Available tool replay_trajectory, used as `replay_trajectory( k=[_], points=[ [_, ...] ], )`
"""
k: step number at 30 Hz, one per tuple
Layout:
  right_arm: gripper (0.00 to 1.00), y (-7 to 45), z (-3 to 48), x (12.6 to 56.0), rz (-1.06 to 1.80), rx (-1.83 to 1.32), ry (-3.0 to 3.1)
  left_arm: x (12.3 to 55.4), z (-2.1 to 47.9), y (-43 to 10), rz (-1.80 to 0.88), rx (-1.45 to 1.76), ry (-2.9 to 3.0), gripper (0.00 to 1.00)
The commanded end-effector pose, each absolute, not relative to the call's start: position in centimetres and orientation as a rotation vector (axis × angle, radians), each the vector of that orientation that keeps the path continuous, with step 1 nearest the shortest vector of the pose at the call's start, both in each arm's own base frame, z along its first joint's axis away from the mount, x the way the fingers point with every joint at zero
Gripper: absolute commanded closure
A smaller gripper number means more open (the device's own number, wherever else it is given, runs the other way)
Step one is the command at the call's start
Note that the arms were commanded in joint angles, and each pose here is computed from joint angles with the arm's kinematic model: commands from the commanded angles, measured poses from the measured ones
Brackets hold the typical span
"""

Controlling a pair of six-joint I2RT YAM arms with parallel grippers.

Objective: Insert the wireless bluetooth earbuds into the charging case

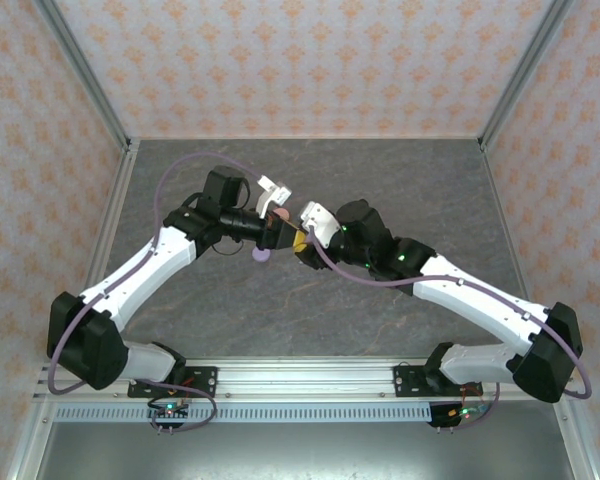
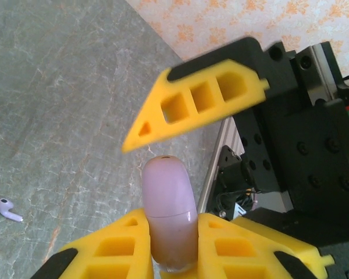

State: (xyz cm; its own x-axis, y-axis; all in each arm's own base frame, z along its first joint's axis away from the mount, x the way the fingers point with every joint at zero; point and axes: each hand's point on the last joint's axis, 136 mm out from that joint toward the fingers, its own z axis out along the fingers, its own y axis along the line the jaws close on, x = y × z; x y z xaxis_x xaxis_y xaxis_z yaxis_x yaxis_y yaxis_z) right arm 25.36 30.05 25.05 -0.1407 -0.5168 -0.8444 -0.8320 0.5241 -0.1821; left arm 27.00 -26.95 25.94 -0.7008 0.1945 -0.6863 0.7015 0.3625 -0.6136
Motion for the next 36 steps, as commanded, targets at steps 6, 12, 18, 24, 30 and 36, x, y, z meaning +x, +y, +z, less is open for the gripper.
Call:
replay_trajectory(
  k=[6, 12, 18, 24, 30, 36],
  points=[
    [0.1, 28.5, 29.9, 24.4, 0.53, -1.005, 1.729, 28.1, 29.0, -25.6, -1.13, 0.716, 1.929, 0.86],
    [0.03, 26.8, 32.2, 23.5, 0.755, -0.936, 1.681, 28.1, 31.0, -25.2, -1.097, 0.695, 1.798, 0.87],
    [0.06, 26.3, 34.9, 24.1, 1.032, -0.808, 1.619, 27.2, 32.8, -24.6, -1.082, 0.685, 1.663, 0.88],
    [0.1, 27.8, 35.7, 25.1, 1.133, -0.794, 1.608, 26.0, 34.0, -24.6, -1.067, 0.707, 1.572, 0.88],
    [0.14, 28.7, 35.5, 26.8, 1.141, -0.77, 1.642, 25.3, 34.1, -24.7, -1.057, 0.738, 1.56, 0.89],
    [0.15, 29.1, 35.5, 27.9, 1.136, -0.749, 1.656, 25.1, 33.8, -24.8, -1.045, 0.757, 1.569, 0.89]
  ],
)
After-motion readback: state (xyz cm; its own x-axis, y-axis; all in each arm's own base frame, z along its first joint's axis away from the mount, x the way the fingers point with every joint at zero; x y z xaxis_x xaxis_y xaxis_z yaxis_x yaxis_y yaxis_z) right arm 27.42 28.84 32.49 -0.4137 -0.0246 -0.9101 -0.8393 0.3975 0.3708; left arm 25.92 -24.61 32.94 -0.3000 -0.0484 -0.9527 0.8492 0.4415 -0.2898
